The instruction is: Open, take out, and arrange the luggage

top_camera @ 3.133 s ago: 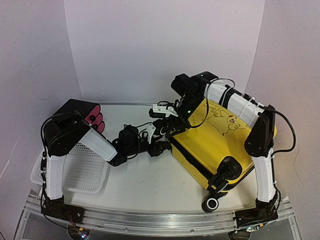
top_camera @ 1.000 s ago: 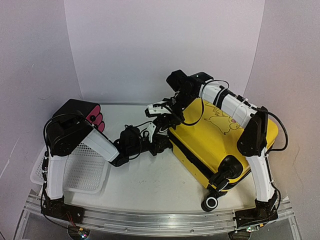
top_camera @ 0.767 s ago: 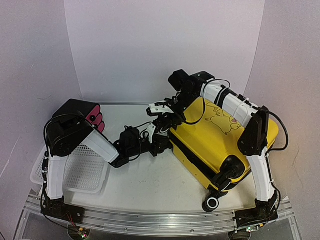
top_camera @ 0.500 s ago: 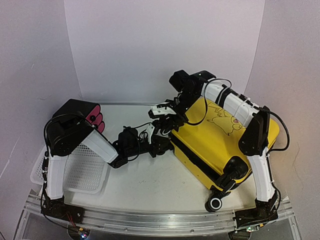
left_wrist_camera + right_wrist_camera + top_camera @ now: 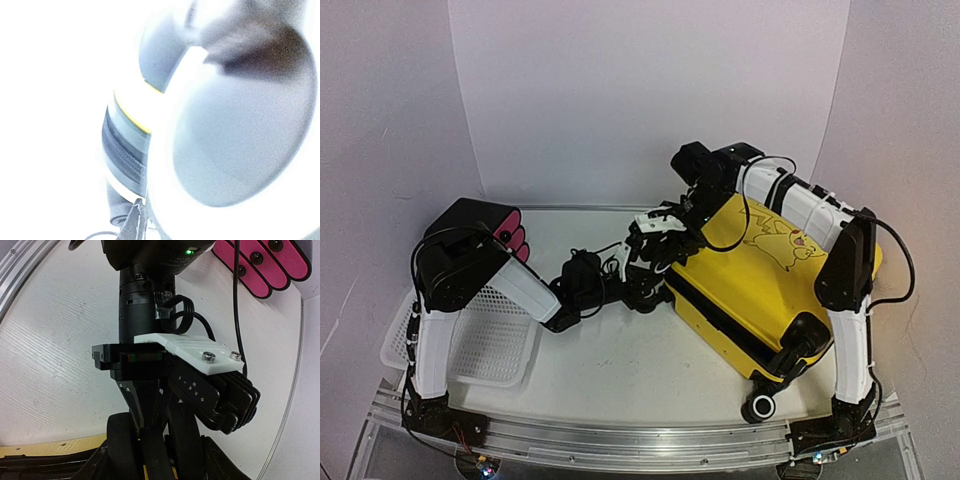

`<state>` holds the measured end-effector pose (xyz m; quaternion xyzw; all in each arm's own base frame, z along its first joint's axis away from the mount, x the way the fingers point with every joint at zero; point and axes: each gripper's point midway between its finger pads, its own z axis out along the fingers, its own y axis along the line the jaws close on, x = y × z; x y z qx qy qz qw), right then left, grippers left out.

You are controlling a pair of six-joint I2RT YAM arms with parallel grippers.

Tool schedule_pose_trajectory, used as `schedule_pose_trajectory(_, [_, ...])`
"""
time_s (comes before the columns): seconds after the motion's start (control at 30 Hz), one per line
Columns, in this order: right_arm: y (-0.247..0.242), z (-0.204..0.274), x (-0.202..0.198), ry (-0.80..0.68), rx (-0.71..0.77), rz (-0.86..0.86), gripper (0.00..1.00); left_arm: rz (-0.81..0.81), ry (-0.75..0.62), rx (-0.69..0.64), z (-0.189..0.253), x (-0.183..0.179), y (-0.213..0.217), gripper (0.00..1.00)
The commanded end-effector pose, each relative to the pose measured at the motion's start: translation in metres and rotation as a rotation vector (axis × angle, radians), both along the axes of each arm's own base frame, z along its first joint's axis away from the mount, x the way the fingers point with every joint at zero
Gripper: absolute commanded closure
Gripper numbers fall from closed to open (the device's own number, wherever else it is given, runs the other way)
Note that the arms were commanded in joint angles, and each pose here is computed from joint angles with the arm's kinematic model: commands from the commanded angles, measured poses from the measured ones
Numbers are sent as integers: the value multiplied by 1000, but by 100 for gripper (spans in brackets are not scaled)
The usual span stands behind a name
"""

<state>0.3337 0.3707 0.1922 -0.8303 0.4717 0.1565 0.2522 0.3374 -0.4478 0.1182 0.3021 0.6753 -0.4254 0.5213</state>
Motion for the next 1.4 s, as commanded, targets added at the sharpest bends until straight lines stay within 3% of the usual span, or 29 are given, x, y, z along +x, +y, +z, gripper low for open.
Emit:
schedule_pose_trajectory(0.0, [-45, 35, -89, 363, -41, -10, 100, 240, 28, 0, 5, 51, 39, 100])
schedule_pose_trajectory(0.17, [-47, 34, -105, 396, -44, 9, 100, 269, 63, 7, 4, 64, 36, 100])
schedule_pose_trajectory(0.4, [-44, 35, -127, 454, -25, 44, 100, 338, 158, -88, 11, 95, 34, 100])
schedule_pose_trajectory(0.67, [-48, 45, -144, 493, 11, 62, 100, 416, 178, -102, 10, 119, 61, 100])
schedule_pose_trajectory(0.77, [-45, 49, -144, 498, 26, 61, 100, 446, 188, -100, 10, 127, 61, 100])
schedule_pose_trajectory(1.0, [-23, 51, -126, 512, 95, 11, 100, 330, 229, -131, 11, 127, 3, 100])
schedule_pose_trajectory(1.1, [-13, 47, -109, 490, 115, -74, 100, 325, 234, -121, 10, 128, 6, 100])
schedule_pose_trajectory(1.17, [-10, 44, -97, 486, 105, -167, 99, 345, 240, -116, 18, 129, 23, 93])
schedule_pose_trajectory(1.27, [-8, 40, -64, 423, 93, -383, 54, 333, 228, -106, 47, 123, 46, 71])
schedule_pose_trajectory(1.3, [-9, 42, -54, 391, 98, -446, 18, 320, 214, -83, 59, 118, 51, 65])
schedule_pose_trajectory(1.33, [-10, 46, -45, 370, 108, -506, 4, 312, 186, -70, 82, 112, 55, 60])
schedule_pose_trajectory(1.37, [-12, 53, -37, 346, 123, -565, 2, 306, 173, -51, 95, 107, 59, 56])
